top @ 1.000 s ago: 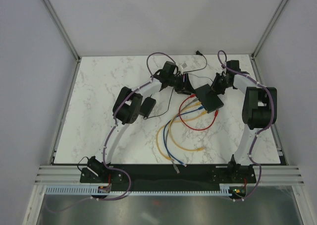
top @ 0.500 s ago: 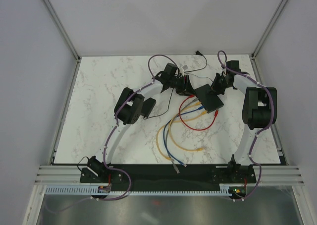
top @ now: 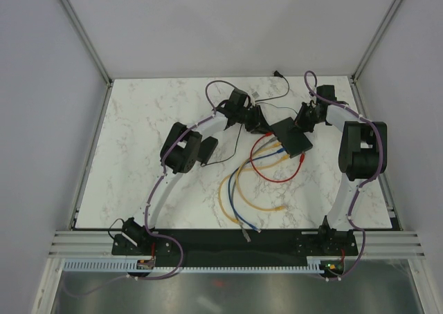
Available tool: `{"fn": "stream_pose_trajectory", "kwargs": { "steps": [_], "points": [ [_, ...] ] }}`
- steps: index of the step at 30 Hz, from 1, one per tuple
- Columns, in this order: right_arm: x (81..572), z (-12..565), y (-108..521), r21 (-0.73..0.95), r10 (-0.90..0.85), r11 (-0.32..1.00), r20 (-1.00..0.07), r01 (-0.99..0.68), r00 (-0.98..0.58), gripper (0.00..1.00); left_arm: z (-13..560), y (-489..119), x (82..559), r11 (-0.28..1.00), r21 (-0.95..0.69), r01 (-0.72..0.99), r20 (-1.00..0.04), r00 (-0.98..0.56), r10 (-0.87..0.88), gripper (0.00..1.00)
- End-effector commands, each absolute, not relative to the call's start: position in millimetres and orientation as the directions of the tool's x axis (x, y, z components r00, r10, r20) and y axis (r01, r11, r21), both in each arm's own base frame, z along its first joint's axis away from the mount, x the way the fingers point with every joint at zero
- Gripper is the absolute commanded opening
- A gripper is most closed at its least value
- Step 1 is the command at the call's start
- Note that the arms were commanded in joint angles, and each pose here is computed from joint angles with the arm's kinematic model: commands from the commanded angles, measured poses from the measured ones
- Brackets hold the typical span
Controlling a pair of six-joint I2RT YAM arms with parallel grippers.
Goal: Pull the plug from the switch port
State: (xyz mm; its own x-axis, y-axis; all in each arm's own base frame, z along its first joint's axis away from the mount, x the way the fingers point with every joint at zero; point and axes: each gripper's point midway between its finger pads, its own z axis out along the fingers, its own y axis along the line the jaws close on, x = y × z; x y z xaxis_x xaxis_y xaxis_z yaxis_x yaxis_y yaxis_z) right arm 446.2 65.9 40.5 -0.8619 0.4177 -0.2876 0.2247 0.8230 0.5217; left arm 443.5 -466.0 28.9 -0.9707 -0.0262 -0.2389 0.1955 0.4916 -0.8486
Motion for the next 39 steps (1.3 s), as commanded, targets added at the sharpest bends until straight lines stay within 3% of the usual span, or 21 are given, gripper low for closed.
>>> {"fn": "stream_pose_trajectory", "kwargs": {
  "steps": [1,6,7,8,16,20,25,29,35,39],
  "points": [
    [439.5,21.1,65.3,0.493,0.41,0.836,-0.263,0.243,-0.874,0.09,2.1,-469.7,440.4,0.544,-0.833,0.103,-0.165,-0.984,-0.065,0.28],
    [438.0,21.0,68.2,0.469,0.384,0.854,-0.281,0.223,-0.88,0.09,0.0,-469.1,439.0,0.551,-0.832,0.062,-0.123,-0.99,-0.074,0.14],
    [437.6,19.6,68.1,0.461,0.381,0.858,-0.282,0.224,-0.881,0.09,0.2,-469.4,439.1,0.547,-0.836,0.048,-0.108,-0.991,-0.077,0.03],
    [437.4,19.8,70.4,0.46,0.375,0.861,-0.283,0.218,-0.883,0.09,-0.5,-470.5,438.9,0.544,-0.838,0.04,-0.097,-0.992,-0.076,0.02],
    [439.9,35.2,80.6,0.398,0.29,0.907,-0.345,0.141,-0.893,0.12,-2.3,-468.0,429.3,0.558,-0.83,-0.014,-0.026,-0.998,-0.063,0.02],
    [426.0,38.7,95.1,0.304,0.18,0.951,-0.376,0.062,-0.909,0.28,-4.7,-464.2,424.5,0.582,-0.81,-0.071,0.028,-0.996,-0.082,0.02],
    [411.0,31.2,81.0,0.149,0.132,0.986,-0.378,0.081,-0.916,0.37,-5.2,-458.0,423.6,0.578,-0.809,-0.109,0.075,-0.994,-0.082,0.02],
    [401.3,28.3,70.6,0.021,0.071,0.997,-0.37,0.068,-0.926,0.59,-8.9,-452.2,417.0,0.589,-0.793,-0.153,0.131,-0.988,-0.08,0.02],
    [394.2,14.5,62.5,-0.127,0.015,0.99,-0.327,0.06,-0.945,0.55,-9.8,-448.9,407.8,0.595,-0.786,-0.167,0.164,-0.985,-0.061,0.02],
    [391.5,13.2,70.8,-0.133,-0.005,0.99,-0.318,0.04,-0.948,0.55,-7.9,-448.1,401.1,0.593,-0.794,-0.136,0.151,-0.988,-0.025,0.02]
  ]
}}
